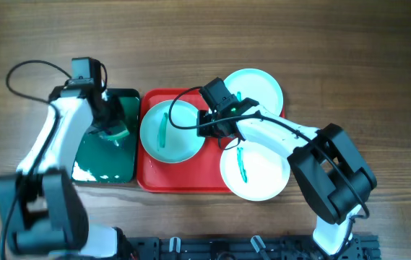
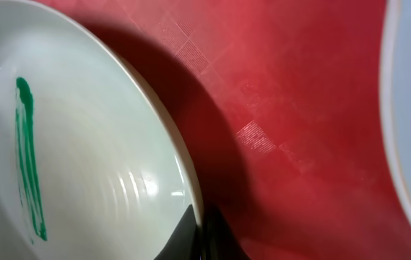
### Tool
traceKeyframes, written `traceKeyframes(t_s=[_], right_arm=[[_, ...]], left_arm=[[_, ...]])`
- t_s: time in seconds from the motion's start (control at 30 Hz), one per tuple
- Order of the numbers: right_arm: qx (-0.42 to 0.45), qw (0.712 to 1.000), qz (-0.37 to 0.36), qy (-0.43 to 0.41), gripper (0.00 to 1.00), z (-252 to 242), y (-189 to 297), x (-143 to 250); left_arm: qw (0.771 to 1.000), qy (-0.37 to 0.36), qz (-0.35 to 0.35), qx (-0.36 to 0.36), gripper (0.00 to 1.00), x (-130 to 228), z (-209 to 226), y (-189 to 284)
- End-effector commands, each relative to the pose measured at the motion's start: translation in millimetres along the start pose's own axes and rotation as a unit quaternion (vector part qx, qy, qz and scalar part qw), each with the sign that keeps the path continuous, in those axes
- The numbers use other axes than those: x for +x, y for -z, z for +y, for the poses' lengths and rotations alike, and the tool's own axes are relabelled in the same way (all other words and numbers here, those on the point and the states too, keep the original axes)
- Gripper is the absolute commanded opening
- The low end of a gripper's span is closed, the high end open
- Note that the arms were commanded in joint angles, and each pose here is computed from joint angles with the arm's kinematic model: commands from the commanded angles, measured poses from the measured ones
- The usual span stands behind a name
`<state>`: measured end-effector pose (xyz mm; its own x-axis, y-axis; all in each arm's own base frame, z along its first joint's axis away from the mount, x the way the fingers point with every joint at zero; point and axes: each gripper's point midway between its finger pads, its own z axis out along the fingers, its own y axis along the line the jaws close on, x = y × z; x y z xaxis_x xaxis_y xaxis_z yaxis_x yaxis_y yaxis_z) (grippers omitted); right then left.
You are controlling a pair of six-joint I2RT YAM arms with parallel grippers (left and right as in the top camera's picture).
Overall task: Clean dirty plates on tray and stack at the side
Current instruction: 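Dip sponge in green water and move it onto the held plate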
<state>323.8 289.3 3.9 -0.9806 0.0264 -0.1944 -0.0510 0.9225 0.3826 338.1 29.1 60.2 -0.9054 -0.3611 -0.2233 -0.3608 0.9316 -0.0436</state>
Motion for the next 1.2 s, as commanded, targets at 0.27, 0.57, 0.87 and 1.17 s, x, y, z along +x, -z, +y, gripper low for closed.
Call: traceKeyframes(t_s=[0.27,0.57,0.87,1.17], right_arm=[[-0.016,0.999,0.03,0.01,0.04,-5.8,-4.2,6.8],[-0.029,0.999,0.035,0.023,0.04,-1.6,-3.9,8.6],[-0.04,0.998,0.04,0.02,0.04,0.1,-2.9,8.4],[-0.04,0.998,0.051,0.007,0.04,-7.0,-0.8,8.5]], left_arm=[[0.997,0.009,-0.065,0.039,0.04,4.4,-2.5,76.5],[0.994,-0.037,-0.05,0.089,0.04,13.1,-19.7,80.9],[0.98,-0.125,-0.059,0.14,0.04,20.9,-70.1,84.3],[0.978,-0.193,0.014,0.079,0.04,42.9,-115.2,-11.3]])
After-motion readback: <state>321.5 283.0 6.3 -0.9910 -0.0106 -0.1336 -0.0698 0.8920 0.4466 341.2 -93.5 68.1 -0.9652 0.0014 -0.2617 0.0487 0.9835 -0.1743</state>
